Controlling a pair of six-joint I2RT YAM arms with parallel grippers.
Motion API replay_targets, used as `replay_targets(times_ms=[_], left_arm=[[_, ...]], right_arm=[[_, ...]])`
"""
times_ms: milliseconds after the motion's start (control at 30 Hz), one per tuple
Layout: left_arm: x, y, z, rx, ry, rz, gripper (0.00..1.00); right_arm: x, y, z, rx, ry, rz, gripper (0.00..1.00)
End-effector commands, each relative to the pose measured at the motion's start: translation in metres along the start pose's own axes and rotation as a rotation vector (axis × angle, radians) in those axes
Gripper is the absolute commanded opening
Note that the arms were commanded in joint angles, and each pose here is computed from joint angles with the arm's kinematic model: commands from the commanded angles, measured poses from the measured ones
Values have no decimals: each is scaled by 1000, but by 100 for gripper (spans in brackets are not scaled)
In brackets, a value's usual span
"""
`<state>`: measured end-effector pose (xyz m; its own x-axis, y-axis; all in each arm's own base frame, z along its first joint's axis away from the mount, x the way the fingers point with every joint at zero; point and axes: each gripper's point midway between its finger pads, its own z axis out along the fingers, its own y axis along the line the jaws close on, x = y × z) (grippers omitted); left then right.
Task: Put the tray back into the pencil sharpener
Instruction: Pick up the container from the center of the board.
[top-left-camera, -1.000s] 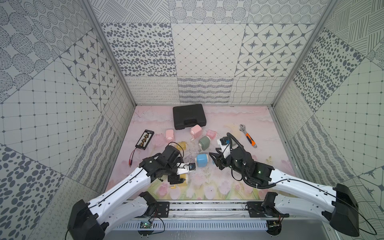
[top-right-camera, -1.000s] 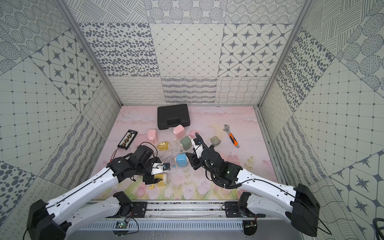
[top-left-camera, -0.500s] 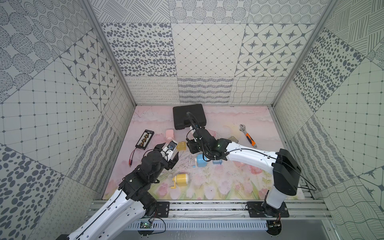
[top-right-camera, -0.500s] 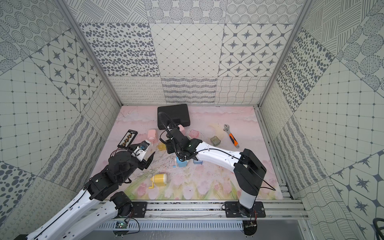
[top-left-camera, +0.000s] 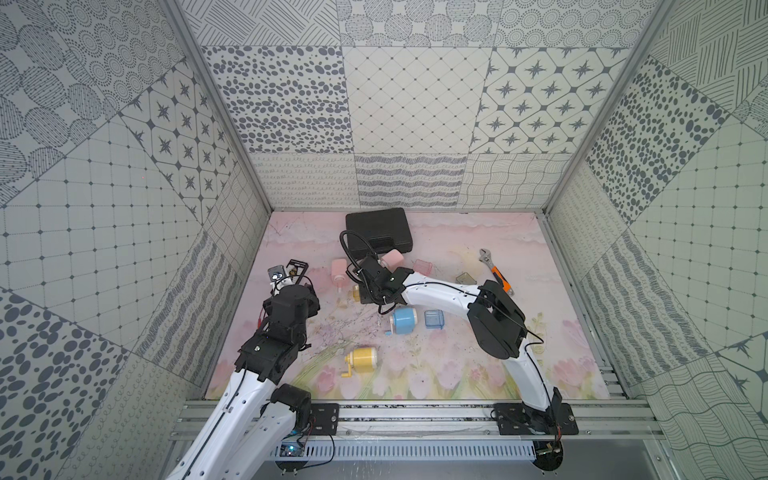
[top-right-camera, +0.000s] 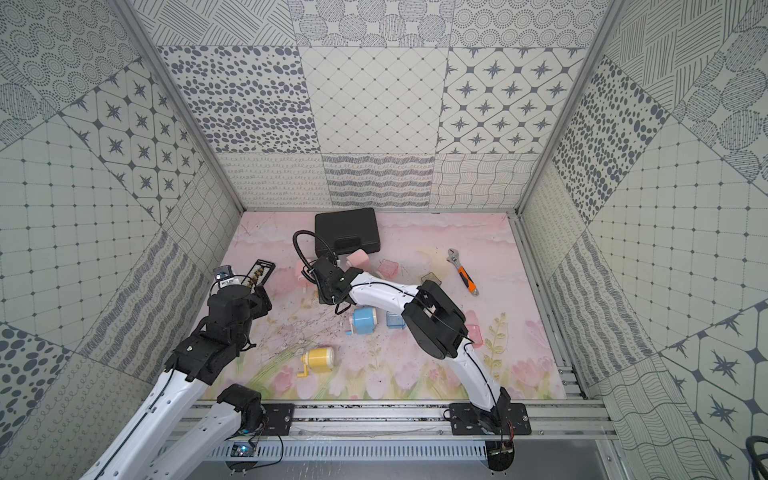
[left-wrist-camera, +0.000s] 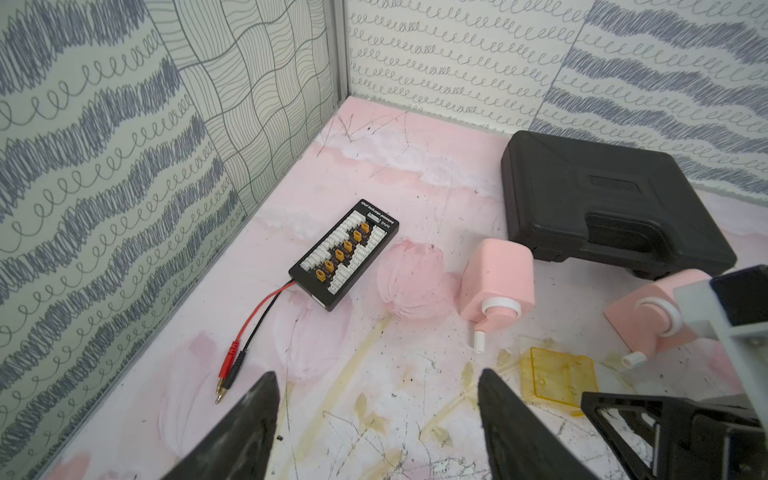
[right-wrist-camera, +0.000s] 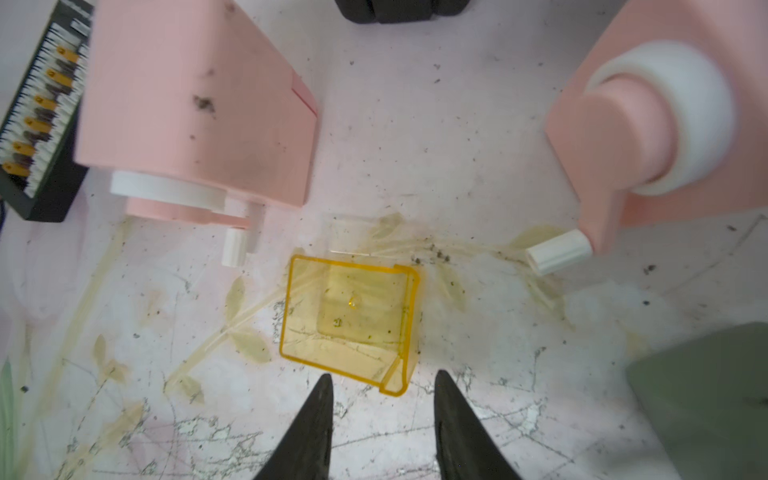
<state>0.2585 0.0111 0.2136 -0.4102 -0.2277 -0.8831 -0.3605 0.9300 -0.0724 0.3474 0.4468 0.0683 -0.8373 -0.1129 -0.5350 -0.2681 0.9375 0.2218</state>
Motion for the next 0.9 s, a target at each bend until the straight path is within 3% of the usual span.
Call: replay_targets(times_ms=[0,433,867], left_arm=[[10,4,5,-32,59,-164,75],[8,0,5,-4,54,-144,72],[2,-5,4,21,37,-135,68]], right_arm=[[-15,-3,4,34,-31,39,39],[-20,-7,29,96,-14,36,24],[-15,-7,32,97,9,31,12]])
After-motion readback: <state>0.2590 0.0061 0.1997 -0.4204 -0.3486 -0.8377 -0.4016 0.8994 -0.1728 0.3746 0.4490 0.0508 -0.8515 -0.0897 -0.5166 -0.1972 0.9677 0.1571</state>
